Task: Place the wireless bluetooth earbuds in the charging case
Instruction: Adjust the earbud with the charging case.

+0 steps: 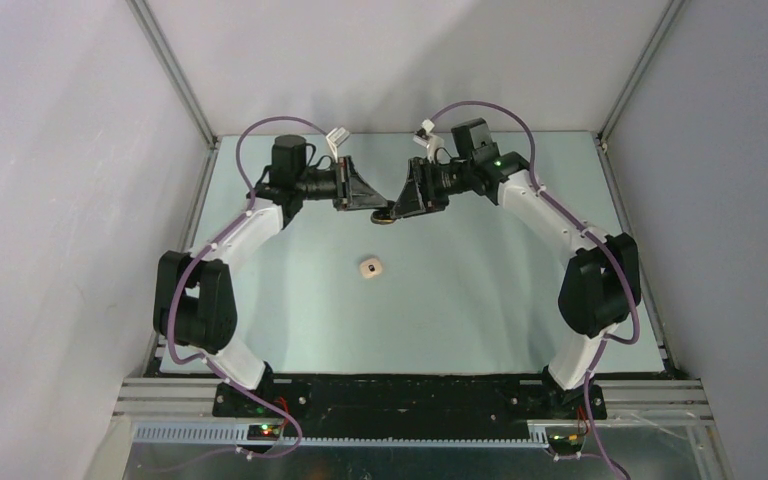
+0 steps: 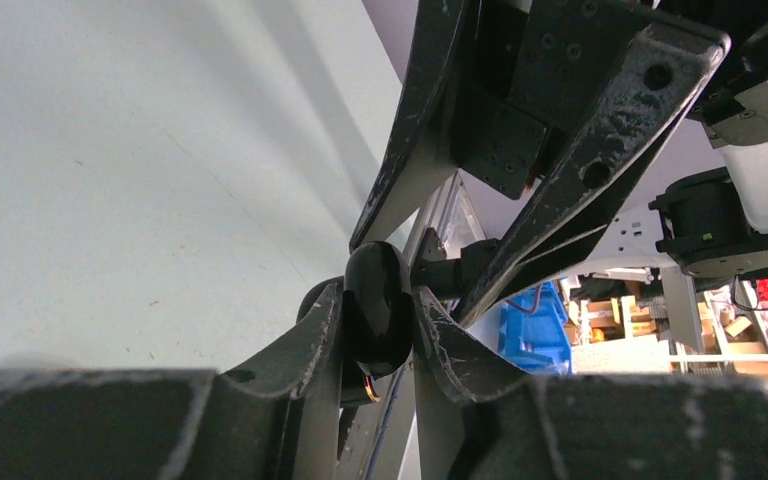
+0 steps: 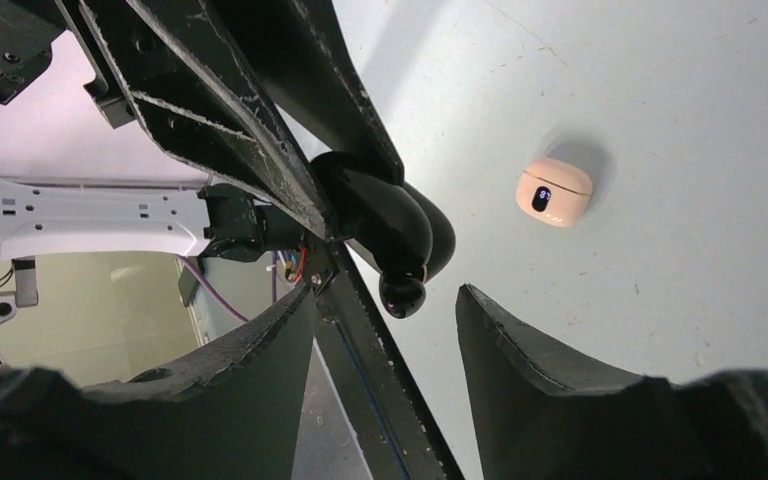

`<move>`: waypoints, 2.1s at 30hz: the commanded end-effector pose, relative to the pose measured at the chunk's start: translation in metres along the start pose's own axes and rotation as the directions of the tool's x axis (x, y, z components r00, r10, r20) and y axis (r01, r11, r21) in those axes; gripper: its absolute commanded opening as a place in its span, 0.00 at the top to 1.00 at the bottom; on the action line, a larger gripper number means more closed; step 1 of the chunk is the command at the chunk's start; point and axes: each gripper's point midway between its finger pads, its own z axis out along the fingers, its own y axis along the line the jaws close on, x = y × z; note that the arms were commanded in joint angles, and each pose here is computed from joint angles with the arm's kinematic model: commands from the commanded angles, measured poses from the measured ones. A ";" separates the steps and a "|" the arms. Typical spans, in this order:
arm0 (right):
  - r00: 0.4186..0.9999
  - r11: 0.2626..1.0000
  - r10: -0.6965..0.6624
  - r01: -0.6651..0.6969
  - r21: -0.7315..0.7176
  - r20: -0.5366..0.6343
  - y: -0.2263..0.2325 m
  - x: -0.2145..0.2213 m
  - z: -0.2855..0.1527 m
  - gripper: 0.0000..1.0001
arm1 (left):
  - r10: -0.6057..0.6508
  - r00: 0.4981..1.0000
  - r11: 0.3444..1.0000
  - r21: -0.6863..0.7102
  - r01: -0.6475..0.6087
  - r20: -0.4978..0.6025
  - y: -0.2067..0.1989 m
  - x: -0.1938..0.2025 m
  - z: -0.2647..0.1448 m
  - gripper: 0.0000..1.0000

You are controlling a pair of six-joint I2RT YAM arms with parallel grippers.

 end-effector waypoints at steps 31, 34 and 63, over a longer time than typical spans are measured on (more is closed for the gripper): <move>0.999 0.995 -0.031 0.032 -0.090 0.007 0.017 -0.007 -0.003 0.60 | 0.045 0.998 0.998 0.035 -0.047 0.051 -0.009 -0.023 -0.001 1.00; 1.000 0.995 -0.030 0.031 -0.092 0.007 0.016 -0.007 -0.003 0.59 | 0.056 0.997 0.997 0.042 -0.058 0.048 -0.013 -0.022 -0.001 1.00; 0.996 0.989 -0.091 0.089 -0.117 -0.010 0.033 -0.004 -0.009 0.47 | 0.155 0.988 0.979 0.139 -0.150 -0.028 -0.038 0.003 0.005 1.00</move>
